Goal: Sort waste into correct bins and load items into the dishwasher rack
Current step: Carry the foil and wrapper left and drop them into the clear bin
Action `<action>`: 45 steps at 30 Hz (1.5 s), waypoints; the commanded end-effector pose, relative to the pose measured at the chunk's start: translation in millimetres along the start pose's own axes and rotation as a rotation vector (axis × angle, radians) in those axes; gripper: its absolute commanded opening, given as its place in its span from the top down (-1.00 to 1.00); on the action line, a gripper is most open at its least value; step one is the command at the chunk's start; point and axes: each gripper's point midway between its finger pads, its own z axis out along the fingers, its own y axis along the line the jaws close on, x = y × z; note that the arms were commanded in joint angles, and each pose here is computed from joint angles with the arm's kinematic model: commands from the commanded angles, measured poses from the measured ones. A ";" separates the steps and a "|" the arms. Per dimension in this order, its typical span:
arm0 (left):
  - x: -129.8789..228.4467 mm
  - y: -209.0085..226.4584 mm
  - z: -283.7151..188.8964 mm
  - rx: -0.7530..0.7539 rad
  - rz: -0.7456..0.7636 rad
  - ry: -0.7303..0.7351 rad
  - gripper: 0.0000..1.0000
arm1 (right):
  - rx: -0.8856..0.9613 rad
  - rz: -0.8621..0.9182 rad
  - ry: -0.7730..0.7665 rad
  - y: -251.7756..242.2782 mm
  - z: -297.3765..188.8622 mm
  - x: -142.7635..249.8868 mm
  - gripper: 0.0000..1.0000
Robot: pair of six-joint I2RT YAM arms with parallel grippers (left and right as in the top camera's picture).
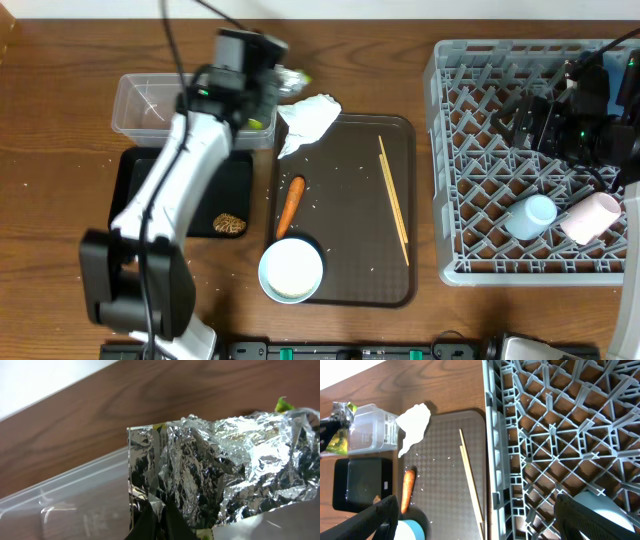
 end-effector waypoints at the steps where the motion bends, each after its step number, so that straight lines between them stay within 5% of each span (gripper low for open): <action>1: 16.5 16.4 23.7 0.047 -0.054 0.018 0.74 | -0.007 -0.010 0.016 1.9 4.6 2.6 -0.83; 4: 11.3 22.3 24.7 0.093 -0.081 -0.025 -0.02 | -0.007 -0.009 0.018 1.9 4.5 3.1 -0.83; 6: 3.9 23.3 18.0 0.100 -0.081 -0.051 -0.19 | -0.007 -0.008 0.021 1.8 4.5 3.7 -0.82; 17: -23.9 -86.3 -19.7 0.364 0.080 -0.127 -0.19 | 0.009 -0.010 0.015 -0.8 4.6 2.3 -0.83; 23: 10.3 -141.4 26.4 0.343 0.276 -0.002 -0.19 | 0.009 -0.007 0.021 -0.9 4.5 3.9 -0.83; 37: 76.8 -160.1 116.6 0.298 0.310 0.176 -0.20 | 0.010 -0.003 0.030 -1.3 4.7 6.2 -0.84; 39: 80.8 -161.8 117.5 0.302 0.312 0.189 -0.10 | 0.011 -0.002 0.032 -1.7 5.3 6.8 -0.84; 43: 87.0 -167.9 114.5 0.315 0.321 0.214 0.83 | 0.011 0.000 0.037 -2.5 6.8 8.1 -0.84; 45: 88.9 -171.9 110.0 0.325 0.314 0.228 0.88 | 0.011 0.001 0.038 -2.8 7.3 8.6 -0.84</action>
